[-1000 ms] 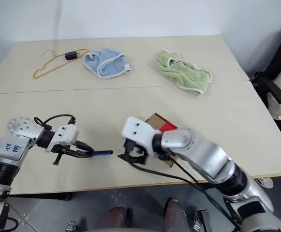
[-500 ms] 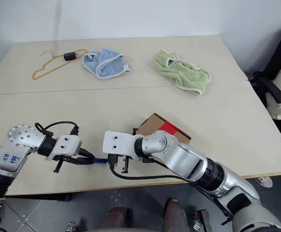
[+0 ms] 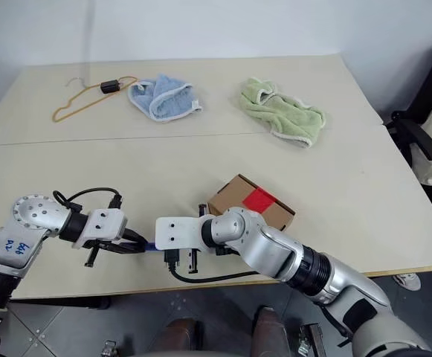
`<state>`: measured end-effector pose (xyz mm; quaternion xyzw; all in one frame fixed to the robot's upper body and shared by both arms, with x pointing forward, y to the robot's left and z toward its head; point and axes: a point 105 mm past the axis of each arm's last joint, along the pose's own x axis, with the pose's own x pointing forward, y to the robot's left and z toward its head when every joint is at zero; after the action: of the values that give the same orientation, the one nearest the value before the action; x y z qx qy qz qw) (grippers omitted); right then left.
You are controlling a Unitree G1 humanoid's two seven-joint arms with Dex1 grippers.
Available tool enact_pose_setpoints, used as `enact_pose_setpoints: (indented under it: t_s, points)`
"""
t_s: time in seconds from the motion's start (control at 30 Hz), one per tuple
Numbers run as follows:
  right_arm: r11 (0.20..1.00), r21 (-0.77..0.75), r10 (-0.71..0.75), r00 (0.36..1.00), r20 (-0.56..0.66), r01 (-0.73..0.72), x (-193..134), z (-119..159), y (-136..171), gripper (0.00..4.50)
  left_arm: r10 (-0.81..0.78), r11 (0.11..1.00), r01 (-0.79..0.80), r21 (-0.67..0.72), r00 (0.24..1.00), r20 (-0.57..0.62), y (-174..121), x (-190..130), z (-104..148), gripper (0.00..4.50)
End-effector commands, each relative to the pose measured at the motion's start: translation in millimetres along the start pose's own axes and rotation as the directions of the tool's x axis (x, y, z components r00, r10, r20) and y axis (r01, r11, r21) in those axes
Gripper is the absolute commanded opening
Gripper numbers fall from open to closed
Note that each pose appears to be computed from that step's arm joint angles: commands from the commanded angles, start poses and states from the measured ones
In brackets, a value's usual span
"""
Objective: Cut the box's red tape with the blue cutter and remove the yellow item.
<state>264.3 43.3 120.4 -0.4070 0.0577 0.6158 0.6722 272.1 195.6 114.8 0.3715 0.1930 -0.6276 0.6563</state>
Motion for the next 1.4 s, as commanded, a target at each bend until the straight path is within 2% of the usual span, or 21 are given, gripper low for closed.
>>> enact_pose_setpoints:
  t_s: [0.03,0.57,0.9,1.4]
  points:
    - [0.999,-0.019,0.034,0.999,0.005,-0.034,4.8,-0.3,9.3,0.03,-0.059,0.998,0.058,-0.032,0.998,-0.03,-10.4,8.9,-9.2,0.72]
    - [0.995,-0.096,0.019,1.0,0.006,-0.019,8.9,3.5,5.7,0.03,-0.07,0.997,0.068,-0.043,0.996,-0.05,-4.7,9.7,-11.8,0.72]
    - [0.991,-0.124,-0.037,0.998,0.042,0.042,-12.4,19.6,-3.4,0.03,-0.079,0.996,0.077,-0.037,0.996,-0.047,-5.5,9.4,-11.2,0.72]
    - [0.994,-0.107,-0.007,1.0,-0.012,0.006,-0.6,1.2,5.5,0.03,-0.08,0.996,0.079,-0.03,0.996,-0.043,-5.5,9.5,-9.8,0.72]
